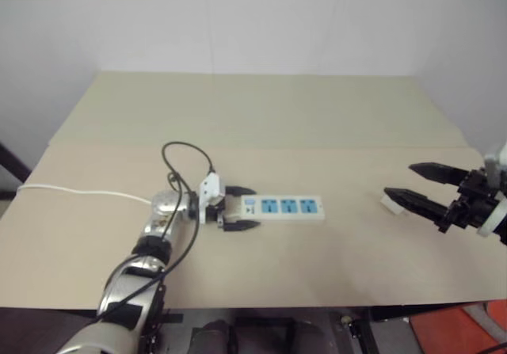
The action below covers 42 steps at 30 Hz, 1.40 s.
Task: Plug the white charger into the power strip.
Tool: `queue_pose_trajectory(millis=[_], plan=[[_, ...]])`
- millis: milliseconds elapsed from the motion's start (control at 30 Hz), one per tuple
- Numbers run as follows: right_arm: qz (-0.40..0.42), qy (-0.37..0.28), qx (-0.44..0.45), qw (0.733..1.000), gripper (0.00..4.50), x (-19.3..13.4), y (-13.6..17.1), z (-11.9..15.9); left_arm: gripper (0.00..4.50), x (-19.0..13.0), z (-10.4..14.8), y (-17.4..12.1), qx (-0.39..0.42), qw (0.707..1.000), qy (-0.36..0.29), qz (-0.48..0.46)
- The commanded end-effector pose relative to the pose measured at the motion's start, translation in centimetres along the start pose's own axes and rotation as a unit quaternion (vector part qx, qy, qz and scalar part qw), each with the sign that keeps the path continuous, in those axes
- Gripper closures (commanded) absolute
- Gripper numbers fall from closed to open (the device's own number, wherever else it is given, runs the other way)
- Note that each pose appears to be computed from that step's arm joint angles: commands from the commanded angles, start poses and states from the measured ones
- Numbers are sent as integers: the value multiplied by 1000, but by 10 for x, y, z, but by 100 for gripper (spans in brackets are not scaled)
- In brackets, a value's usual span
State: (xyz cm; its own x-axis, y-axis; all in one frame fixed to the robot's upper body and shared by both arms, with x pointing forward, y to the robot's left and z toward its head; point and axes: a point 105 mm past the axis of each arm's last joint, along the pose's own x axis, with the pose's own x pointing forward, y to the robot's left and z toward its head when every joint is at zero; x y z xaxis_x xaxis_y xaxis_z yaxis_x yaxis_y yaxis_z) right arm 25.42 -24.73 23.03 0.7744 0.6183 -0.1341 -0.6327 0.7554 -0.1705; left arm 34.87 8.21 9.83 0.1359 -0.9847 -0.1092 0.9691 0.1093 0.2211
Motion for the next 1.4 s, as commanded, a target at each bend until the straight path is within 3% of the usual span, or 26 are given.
queue_pose_trajectory(millis=[33, 500, 667, 700, 967, 1400], plan=[[-9, -17, -22, 1000, 0, -5, -1, 14, 3, 7, 2, -1, 13, 1000, -1, -12], [-1, -16, -23, 1000, 0, -4, 1, 17, 3, 4, -14, -8, 14, 1000, 22, -15], [3, -10, -23, 1000, 0, -5, 2, 14, 119, 4, -13, -6, 11, 1000, 19, -11], [4, -9, -23, 1000, 0, -5, 2, 13, 125, 4, -13, -6, 10, 1000, 18, -11], [10, -5, -20, 1000, 0, -4, 0, 11, 125, 2, -11, -6, 9, 1000, 18, -17], [15, 53, -28, 998, 0, -10, -22, -17, 125, 1, -5, -2, 24, 999, 17, -18]])
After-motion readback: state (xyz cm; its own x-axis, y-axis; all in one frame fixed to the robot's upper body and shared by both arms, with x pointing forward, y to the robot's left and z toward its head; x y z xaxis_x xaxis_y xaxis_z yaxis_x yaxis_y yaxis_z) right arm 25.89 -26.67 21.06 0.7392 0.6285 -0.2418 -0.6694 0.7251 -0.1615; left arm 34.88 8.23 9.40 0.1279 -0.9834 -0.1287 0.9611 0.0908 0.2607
